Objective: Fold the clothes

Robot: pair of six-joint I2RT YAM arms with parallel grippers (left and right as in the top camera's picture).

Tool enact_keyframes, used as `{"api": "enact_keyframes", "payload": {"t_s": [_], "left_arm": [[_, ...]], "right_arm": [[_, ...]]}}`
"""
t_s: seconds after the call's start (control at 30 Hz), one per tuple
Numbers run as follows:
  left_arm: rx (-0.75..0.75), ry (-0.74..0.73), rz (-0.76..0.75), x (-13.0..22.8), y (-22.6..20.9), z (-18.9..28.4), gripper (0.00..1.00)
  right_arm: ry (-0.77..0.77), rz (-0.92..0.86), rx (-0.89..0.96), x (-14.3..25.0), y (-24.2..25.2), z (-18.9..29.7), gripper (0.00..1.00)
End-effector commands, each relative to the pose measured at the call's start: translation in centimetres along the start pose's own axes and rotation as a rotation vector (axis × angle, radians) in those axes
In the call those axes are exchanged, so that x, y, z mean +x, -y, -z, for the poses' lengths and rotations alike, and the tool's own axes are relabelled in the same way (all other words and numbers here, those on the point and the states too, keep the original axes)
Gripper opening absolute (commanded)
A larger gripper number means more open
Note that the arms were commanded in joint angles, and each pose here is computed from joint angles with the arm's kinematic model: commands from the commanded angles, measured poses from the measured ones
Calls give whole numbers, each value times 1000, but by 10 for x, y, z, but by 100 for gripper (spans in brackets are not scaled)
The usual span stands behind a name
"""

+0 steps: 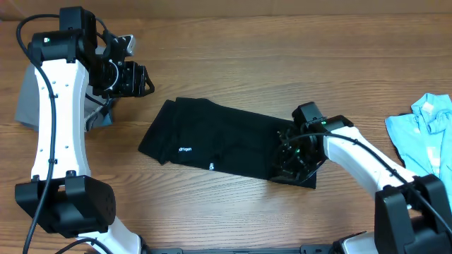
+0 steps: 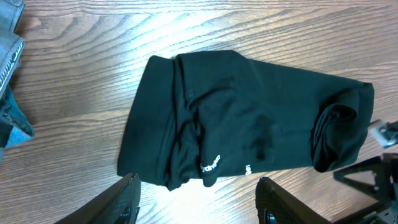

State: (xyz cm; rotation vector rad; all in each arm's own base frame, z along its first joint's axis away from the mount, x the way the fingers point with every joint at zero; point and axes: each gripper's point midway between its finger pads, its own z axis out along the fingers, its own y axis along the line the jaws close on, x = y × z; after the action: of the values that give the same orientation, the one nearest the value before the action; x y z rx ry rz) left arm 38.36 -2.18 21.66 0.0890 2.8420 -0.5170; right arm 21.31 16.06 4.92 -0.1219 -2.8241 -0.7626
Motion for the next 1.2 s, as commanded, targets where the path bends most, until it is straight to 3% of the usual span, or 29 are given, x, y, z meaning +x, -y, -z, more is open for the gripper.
{"api": "enact_keyframes", "payload": {"t_s": [0.0, 0.13, 0.3, 0.43, 0.57, 0.73, 0.8, 0.87, 0.97, 1.1, 1.17], "left_arm": [[3, 22, -19, -2, 5, 8, 63], [2, 29, -21, -4, 5, 8, 63], [2, 36, -24, -6, 5, 9, 63], [1, 40, -26, -7, 5, 9, 63], [2, 31, -22, -4, 5, 8, 63], [-5, 18, -18, -1, 4, 8, 64], [-5, 23, -20, -3, 4, 8, 66], [-6, 30, -23, -4, 3, 8, 69], [-8, 39, -27, -7, 3, 9, 72], [-9, 52, -32, -10, 3, 9, 78], [-9, 53, -32, -10, 3, 9, 80]], "right_arm": [[193, -54, 61, -35, 11, 37, 4], [304, -142, 105, -64, 31, 43, 4], [323, -242, 86, -82, 33, 18, 4], [380, -84, -148, -120, -21, 5, 4], [478, -58, -161, -140, -25, 23, 4], [487, -47, -107, -129, -4, 69, 4], [479, -54, -88, -117, 6, 88, 10], [467, -86, -71, -104, 19, 101, 33], [437, -124, -44, -85, 42, 112, 56], [400, -109, -13, -75, 64, 111, 71], [391, -128, 7, -74, 76, 103, 72]]}}
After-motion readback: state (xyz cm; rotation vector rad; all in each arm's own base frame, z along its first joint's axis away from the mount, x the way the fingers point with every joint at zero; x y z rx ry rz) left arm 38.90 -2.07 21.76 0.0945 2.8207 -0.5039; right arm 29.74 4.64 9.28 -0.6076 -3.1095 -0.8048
